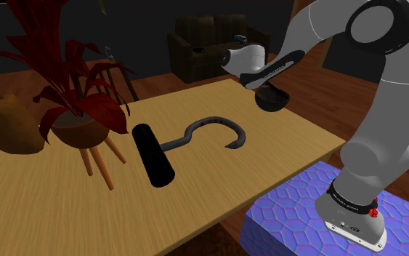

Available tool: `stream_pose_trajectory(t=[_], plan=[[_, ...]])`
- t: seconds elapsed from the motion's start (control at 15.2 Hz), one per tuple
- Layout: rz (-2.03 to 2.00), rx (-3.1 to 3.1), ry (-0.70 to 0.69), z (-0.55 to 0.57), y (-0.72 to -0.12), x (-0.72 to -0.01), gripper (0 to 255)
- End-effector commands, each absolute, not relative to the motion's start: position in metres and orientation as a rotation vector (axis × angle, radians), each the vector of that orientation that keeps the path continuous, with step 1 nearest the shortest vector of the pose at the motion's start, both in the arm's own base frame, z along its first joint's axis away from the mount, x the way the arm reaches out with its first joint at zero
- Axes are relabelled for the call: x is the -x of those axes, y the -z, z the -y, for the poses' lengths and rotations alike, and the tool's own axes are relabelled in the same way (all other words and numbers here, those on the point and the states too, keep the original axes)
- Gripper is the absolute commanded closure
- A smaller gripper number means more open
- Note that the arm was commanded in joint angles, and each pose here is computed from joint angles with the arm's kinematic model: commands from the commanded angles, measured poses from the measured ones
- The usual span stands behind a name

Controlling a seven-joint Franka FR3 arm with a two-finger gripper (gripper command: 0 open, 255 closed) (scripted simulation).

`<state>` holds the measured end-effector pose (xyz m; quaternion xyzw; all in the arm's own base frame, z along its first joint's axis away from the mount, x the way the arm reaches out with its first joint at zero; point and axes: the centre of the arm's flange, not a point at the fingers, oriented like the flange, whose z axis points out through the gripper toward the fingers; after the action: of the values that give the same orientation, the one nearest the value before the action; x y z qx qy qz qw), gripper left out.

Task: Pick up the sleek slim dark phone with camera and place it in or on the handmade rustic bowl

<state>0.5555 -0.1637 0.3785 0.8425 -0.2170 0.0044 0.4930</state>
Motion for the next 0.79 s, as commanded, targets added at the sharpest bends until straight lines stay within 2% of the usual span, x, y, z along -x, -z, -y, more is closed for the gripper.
stream_pose_trajectory(t=[0.0, 0.26, 0.33, 0.73], plan=[[0.526, -2.045, -0.012, 0.163, -0.377, -0.556, 255], [0.526, -2.045, -0.012, 0.163, -0.377, -0.556, 255], [0.526, -2.045, -0.012, 0.163, -0.377, -0.556, 0], [0.526, -2.045, -0.012, 0.152, -0.384, -0.559, 0]])
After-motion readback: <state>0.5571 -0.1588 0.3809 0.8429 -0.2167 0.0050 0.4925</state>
